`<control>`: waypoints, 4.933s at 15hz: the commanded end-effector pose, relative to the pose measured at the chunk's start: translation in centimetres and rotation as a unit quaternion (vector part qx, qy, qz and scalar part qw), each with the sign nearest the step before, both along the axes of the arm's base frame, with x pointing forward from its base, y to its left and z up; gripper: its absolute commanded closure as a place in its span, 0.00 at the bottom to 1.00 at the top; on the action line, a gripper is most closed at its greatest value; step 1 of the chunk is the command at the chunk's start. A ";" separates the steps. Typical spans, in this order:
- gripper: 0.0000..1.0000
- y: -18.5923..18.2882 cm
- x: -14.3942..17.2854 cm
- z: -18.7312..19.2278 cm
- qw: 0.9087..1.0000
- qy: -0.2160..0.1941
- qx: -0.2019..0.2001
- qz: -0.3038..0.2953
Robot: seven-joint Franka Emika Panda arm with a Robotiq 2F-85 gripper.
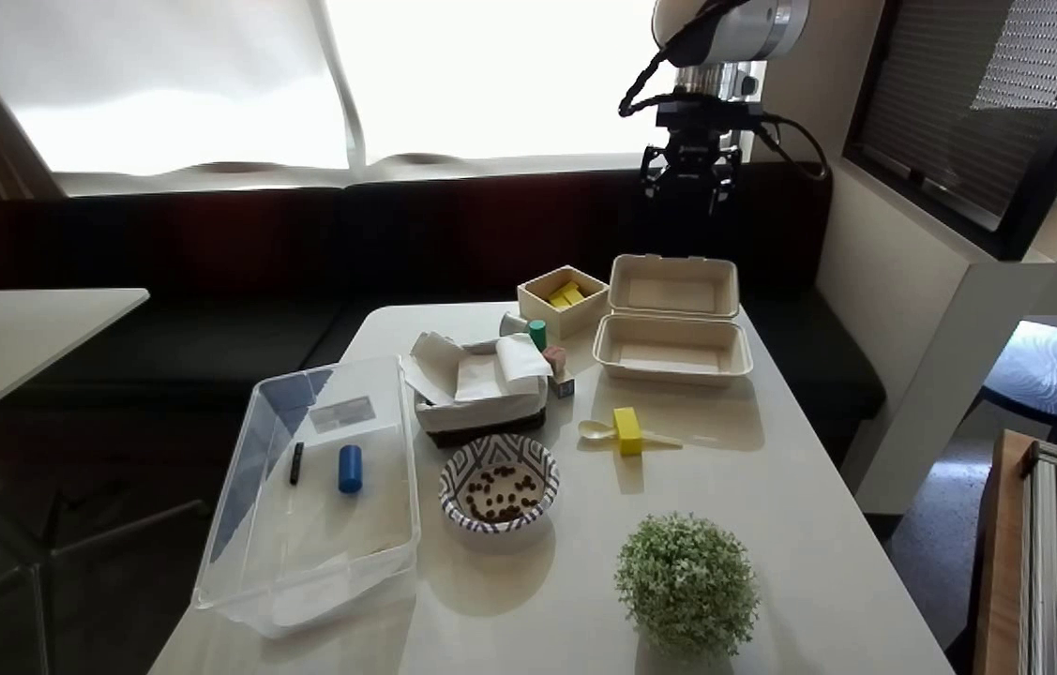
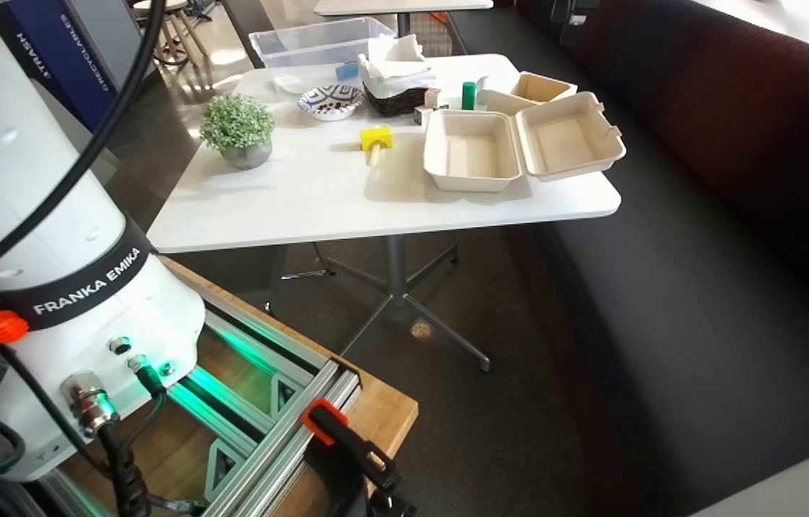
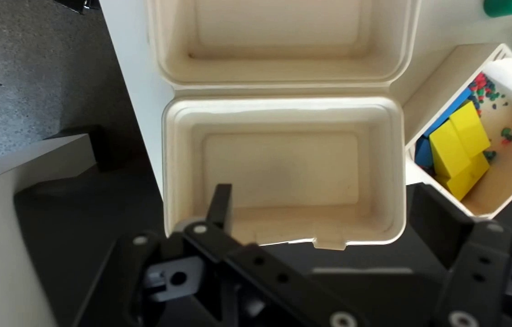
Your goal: Close the lunch pack
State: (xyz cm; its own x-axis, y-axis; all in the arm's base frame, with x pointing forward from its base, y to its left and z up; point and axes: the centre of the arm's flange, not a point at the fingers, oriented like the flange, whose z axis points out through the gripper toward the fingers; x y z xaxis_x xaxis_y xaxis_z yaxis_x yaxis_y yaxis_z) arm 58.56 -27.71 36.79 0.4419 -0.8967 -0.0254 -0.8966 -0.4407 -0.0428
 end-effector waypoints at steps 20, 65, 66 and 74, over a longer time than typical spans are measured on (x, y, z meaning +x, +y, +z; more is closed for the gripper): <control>1.00 -13.7 10.6 -12.6 0.996 -0.024 -0.068 -0.059; 0.38 -15.5 8.3 -12.4 0.974 0.085 0.104 -0.183; 0.29 -15.9 8.1 -13.1 0.974 0.090 0.098 -0.184; 0.00 -16.4 7.6 -19.2 0.971 0.098 0.109 -0.187</control>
State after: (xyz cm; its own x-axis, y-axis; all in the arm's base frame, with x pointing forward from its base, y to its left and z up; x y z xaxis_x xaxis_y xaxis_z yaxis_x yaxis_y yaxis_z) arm 64.16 -43.05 19.40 0.0339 -0.9622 -0.2704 -0.9925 -0.0642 0.1039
